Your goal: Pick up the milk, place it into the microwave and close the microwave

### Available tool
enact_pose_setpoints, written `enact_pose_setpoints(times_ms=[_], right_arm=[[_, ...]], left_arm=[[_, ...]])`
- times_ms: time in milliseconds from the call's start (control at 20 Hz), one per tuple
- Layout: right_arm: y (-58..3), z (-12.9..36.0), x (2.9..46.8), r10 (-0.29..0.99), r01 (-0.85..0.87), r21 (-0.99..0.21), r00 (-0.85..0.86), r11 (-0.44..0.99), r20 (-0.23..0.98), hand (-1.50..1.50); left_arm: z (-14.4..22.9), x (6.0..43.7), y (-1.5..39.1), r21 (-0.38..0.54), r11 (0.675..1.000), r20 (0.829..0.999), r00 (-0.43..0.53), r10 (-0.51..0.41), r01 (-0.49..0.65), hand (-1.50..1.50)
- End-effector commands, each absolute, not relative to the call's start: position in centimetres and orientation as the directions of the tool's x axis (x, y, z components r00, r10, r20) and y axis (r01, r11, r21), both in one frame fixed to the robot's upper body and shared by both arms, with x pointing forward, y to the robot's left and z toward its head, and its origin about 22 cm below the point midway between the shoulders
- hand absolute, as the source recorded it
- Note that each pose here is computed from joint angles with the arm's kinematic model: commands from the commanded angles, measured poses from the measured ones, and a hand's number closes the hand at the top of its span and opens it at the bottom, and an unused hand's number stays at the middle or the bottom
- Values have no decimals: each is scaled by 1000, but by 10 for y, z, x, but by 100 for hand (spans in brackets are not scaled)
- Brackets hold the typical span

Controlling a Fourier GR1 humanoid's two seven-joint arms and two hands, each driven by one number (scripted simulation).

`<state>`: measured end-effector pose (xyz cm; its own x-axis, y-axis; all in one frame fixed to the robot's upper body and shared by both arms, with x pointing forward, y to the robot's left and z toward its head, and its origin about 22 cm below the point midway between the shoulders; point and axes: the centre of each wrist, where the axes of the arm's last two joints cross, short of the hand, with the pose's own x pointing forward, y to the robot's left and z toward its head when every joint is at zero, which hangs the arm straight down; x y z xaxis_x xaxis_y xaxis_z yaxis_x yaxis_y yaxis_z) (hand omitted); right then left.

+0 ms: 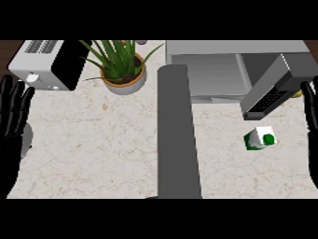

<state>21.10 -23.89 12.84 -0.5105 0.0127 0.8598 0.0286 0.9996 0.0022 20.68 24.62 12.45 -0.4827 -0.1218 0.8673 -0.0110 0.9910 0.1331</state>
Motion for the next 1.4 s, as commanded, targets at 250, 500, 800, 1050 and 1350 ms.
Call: enact_pose_setpoints(times_ms=[250,500,800,1050,1350], right_arm=[[-282,119,172,189,105,-158,-468,982,863,-150],[-284,102,170,92,26,-88,-347,996,934,-150],[-281,72,151,92,68,-75,-293,995,952,-150],[-290,63,176,104,82,-84,-276,993,955,-150],[-309,3,157,57,72,-41,-232,997,971,-150]], left_arm=[[106,231,246,63,995,890,-455,-24,71,-150],[75,201,238,-204,977,920,-329,213,62,-150],[63,180,247,-191,979,920,-336,203,70,-150],[50,175,251,-187,980,923,-330,199,68,-150],[47,146,249,-207,974,921,-318,225,88,-150]])
